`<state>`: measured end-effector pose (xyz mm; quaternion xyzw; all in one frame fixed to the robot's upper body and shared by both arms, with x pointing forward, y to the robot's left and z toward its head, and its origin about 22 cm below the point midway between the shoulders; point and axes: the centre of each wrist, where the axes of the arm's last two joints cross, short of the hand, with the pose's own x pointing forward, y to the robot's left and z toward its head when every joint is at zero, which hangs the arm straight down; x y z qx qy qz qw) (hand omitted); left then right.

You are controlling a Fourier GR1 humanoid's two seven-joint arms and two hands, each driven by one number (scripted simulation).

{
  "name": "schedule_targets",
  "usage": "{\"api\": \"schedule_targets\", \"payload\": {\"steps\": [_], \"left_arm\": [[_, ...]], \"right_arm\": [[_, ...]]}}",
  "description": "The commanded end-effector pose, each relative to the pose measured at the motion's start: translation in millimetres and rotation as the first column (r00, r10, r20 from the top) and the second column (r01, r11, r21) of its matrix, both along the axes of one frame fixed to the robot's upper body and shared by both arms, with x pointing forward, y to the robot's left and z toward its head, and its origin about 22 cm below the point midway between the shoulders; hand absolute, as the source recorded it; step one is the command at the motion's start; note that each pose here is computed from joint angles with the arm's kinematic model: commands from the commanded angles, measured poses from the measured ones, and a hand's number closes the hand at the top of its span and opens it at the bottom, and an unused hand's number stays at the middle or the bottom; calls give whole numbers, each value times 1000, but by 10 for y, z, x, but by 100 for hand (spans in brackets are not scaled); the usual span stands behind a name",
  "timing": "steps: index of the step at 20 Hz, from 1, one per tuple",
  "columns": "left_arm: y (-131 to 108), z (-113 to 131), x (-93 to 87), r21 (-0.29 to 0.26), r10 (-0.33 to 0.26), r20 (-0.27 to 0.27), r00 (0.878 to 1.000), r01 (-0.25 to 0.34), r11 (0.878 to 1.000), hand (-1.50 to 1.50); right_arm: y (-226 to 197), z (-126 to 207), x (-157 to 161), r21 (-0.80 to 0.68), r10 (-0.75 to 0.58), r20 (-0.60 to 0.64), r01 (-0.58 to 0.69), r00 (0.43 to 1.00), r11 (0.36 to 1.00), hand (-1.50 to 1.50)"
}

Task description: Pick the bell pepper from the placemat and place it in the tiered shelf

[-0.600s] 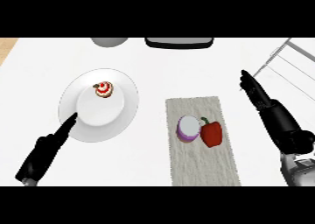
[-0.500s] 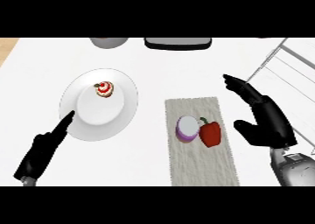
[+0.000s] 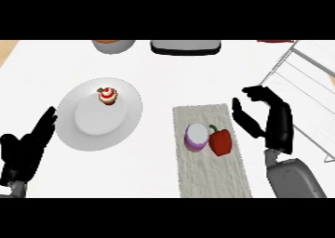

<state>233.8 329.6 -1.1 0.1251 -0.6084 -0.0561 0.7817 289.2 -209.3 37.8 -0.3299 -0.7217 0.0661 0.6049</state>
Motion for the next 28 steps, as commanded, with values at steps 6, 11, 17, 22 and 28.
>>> {"api": "schedule_targets", "payload": {"steps": [6,11,17,22,28], "left_arm": [[116,38,88,-54,44,26,999,-42,998,0],[234,26,-26,-54,62,3,998,-62,997,0],[214,-3,-22,-49,59,18,998,-58,997,0],[228,-1,-44,-47,43,3,999,-43,998,0],[244,-9,-33,-47,52,17,998,-51,998,0]], "right_arm": [[1114,-556,-326,-111,-167,-22,164,986,980,-150],[969,-444,-123,-368,-308,-180,227,934,902,-150],[1278,-205,-148,-562,-399,-419,112,816,820,-150],[1433,-116,-182,-678,-463,-574,-75,675,731,-150],[1474,137,-126,-737,-540,-602,-151,588,658,-150]]}}
